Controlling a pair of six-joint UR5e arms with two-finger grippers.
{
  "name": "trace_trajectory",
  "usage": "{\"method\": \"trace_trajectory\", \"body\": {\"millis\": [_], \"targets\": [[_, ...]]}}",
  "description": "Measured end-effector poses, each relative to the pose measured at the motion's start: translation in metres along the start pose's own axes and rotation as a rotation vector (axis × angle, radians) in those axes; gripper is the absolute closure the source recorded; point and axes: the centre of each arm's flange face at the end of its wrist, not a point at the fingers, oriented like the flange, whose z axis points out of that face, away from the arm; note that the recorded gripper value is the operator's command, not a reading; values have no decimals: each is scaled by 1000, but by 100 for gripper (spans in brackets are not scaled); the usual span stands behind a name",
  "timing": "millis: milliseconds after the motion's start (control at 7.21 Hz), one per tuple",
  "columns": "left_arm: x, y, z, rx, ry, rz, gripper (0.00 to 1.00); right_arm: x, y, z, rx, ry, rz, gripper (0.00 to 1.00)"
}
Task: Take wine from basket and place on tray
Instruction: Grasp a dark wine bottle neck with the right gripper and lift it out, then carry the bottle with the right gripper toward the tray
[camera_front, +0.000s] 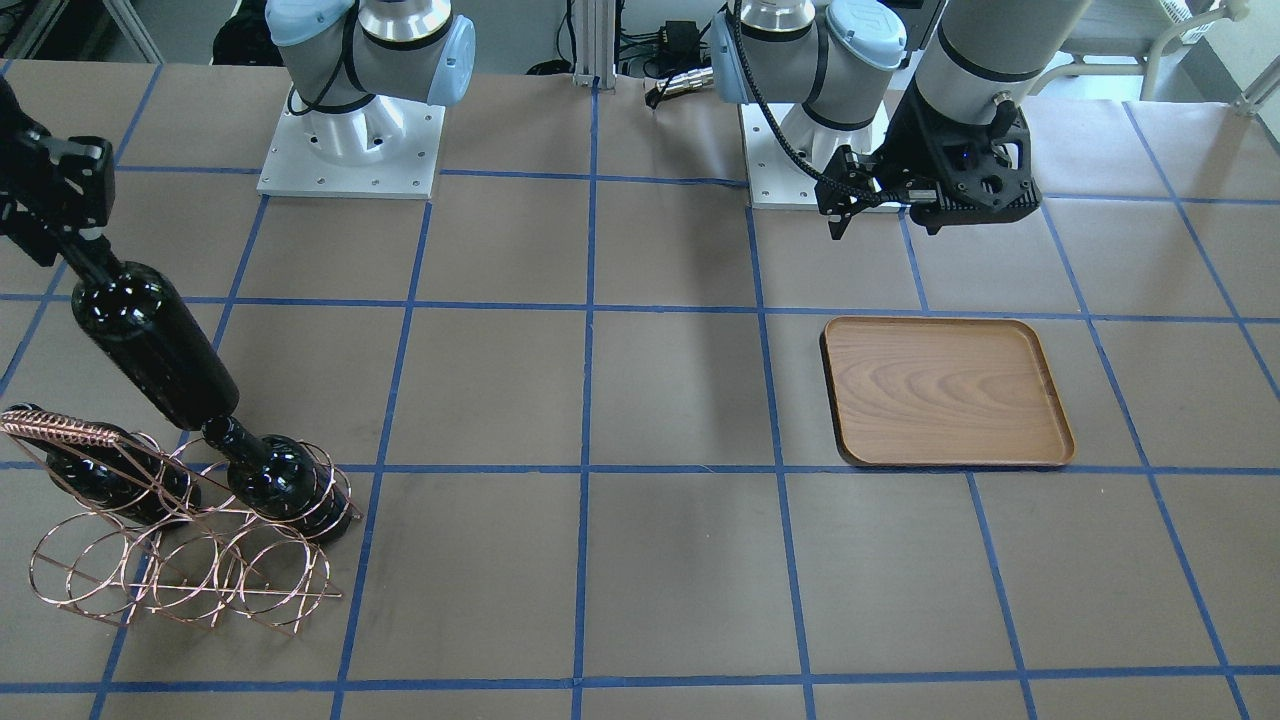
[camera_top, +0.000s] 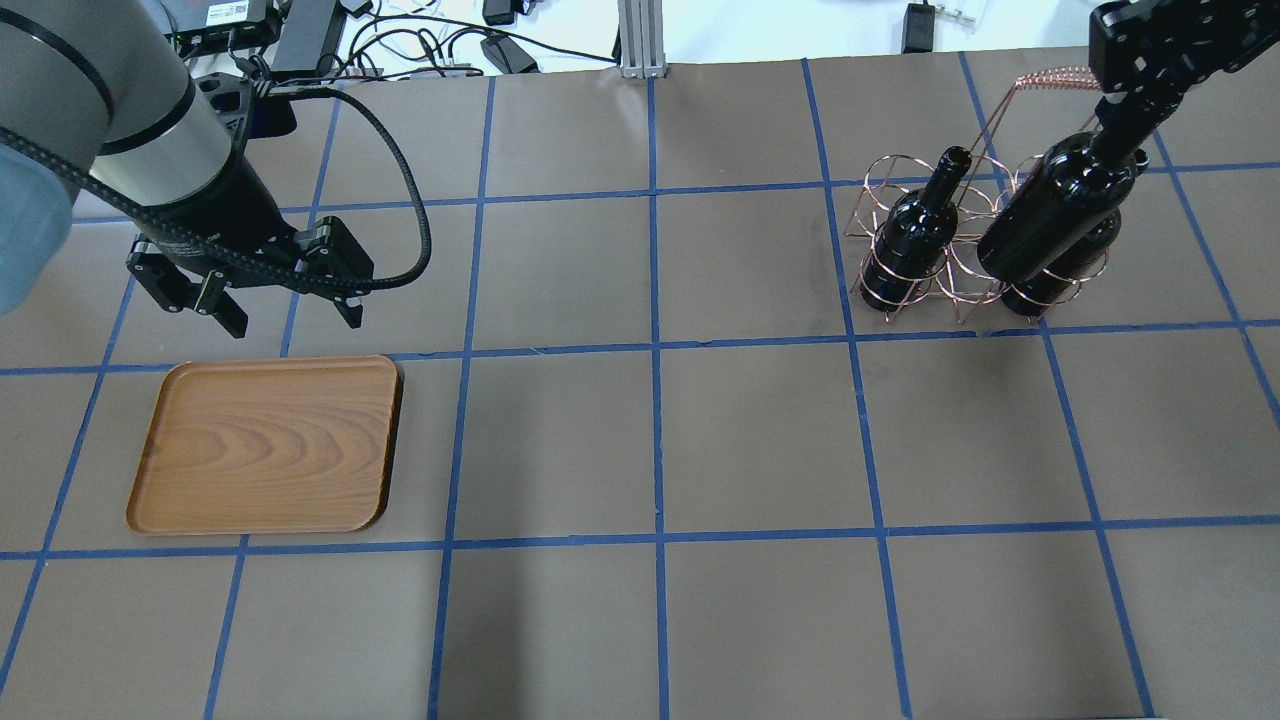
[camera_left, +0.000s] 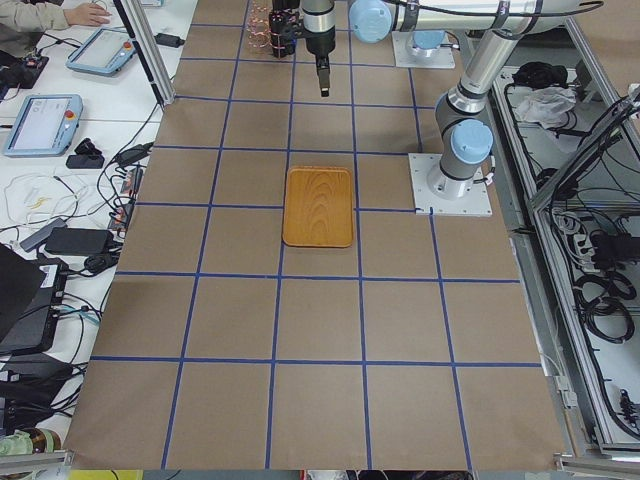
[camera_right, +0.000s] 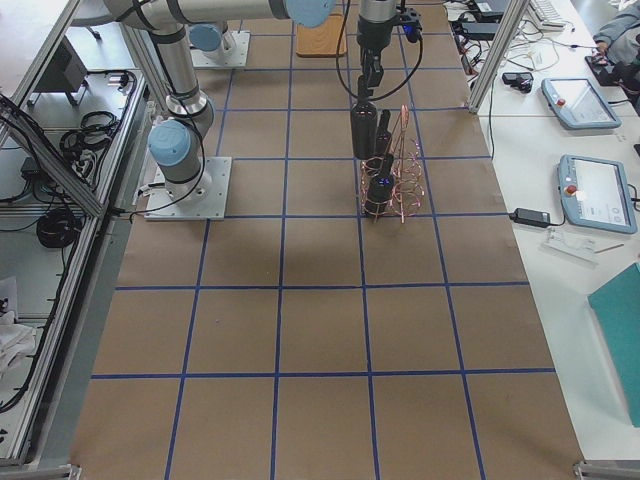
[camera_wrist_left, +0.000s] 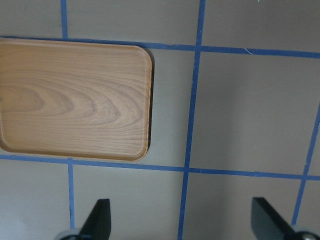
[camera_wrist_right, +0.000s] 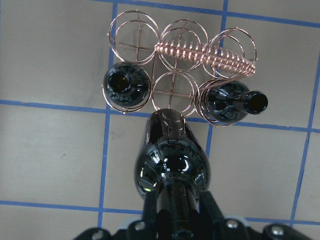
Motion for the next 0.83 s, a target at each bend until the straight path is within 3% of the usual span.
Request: {"method": "trace_trajectory", "body": {"millis": [416,833], "targets": [[-8,-3,0,1,2,-6,0,-76,14,-10,-11,-14,20,100],[-25,-8,-1,3,6,-42,0,-202,7,18,-35,-35,98,100]]}}
